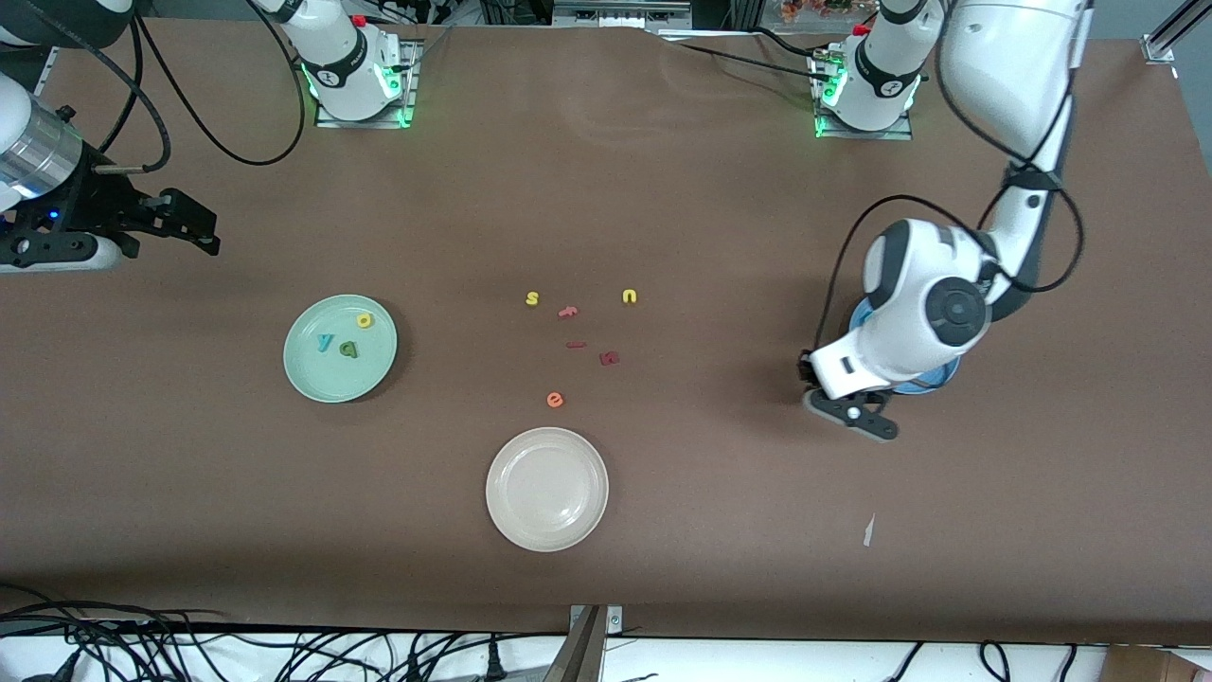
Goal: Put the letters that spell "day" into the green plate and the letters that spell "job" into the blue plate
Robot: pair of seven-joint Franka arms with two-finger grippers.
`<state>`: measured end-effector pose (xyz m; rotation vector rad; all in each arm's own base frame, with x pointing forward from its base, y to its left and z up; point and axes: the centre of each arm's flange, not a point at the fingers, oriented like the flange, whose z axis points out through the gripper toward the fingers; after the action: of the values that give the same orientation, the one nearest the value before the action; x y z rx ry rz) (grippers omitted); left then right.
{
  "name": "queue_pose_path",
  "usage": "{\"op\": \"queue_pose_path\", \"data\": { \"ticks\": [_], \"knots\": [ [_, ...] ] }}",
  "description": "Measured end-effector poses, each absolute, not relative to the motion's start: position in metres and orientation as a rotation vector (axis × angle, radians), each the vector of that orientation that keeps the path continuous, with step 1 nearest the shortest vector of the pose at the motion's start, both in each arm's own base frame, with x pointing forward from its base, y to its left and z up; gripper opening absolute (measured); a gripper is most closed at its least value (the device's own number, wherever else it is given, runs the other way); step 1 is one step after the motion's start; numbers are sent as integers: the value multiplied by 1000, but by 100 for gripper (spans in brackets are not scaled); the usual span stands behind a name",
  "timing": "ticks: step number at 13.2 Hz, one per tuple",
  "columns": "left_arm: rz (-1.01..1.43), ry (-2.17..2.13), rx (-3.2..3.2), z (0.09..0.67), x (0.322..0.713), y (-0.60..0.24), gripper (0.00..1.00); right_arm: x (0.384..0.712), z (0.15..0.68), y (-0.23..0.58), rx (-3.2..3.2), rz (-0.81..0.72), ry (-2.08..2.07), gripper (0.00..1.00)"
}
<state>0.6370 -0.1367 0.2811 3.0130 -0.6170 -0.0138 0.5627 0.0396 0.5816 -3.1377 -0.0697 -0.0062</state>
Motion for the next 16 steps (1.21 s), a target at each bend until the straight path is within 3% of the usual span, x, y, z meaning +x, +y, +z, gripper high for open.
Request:
{"op": "queue_pose_path", "data": {
  "ticks": [6, 10, 11, 16],
  "knots": [
    [-162, -568, 3033, 271, 591, -12, 28, 563, 582, 40, -3138, -6, -70, 100],
    [-259, -536, 3013, 254, 555, 6, 31, 563, 581, 40, -3138, -4, -69, 100],
    [-257, -538, 3013, 255, 555, 5, 37, 563, 581, 40, -3138, -4, -69, 100],
    [-223, -533, 3018, 268, 555, 6, 91, 561, 581, 40, -3138, 11, -71, 100]
  ]
}}
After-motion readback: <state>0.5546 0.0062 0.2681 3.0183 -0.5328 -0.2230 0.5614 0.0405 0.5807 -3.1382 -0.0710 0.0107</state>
